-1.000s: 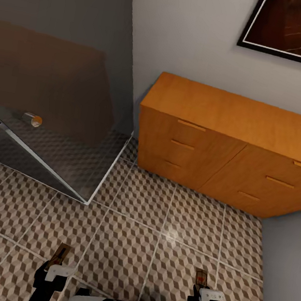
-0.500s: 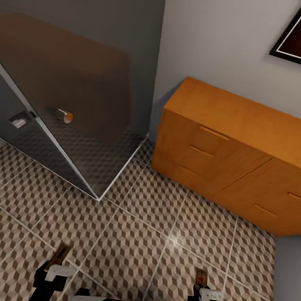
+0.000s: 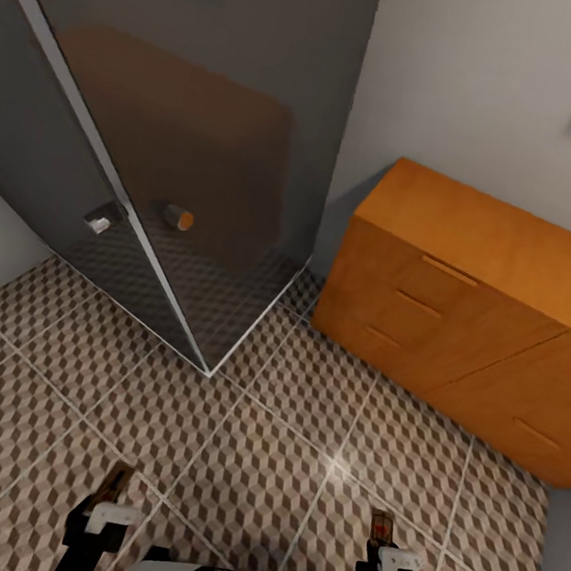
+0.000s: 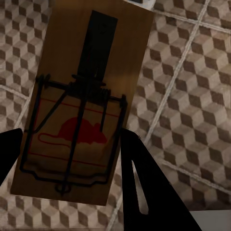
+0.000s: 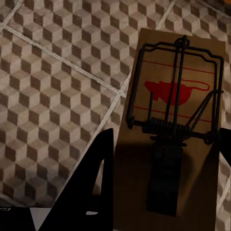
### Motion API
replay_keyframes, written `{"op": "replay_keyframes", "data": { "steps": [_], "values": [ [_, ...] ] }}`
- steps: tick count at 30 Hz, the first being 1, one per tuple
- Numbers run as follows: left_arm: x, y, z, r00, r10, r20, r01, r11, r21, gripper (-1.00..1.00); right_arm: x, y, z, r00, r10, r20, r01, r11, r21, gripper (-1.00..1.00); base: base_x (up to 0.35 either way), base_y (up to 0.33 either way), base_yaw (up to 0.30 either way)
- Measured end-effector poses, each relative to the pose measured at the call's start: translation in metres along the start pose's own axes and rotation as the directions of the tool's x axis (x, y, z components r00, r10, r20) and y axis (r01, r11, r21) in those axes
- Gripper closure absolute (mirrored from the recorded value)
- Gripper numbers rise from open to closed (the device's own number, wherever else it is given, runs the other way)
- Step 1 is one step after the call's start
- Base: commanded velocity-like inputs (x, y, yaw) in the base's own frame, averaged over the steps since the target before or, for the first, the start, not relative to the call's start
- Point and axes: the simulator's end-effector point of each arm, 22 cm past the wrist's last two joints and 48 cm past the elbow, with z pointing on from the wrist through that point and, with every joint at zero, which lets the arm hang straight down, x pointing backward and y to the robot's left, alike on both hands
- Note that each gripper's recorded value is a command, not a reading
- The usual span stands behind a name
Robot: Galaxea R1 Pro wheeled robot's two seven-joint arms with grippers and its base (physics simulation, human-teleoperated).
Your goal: Take the four mousetraps from the cabinet in the bathroom and place them on the bathroom floor. Make sure all four end up on the same floor surface, and ensure that at least two of them are either under or directly next to the same bathroom sink.
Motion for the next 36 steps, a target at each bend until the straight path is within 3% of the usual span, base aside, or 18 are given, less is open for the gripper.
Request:
{"op": "replay_keyframes", "data": {
  "steps": [36],
  "values": [
    [0.0, -0.0001, 0.0, 1.0, 0.0, 0.0, 0.0, 1.0, 0.0, 1.0, 0.0006, 0.0004, -0.0002, 1.0, 0.0, -0.001, 0.0, 1.0, 0.0, 1.0, 0.0, 0.0, 0.245]
  ]
}}
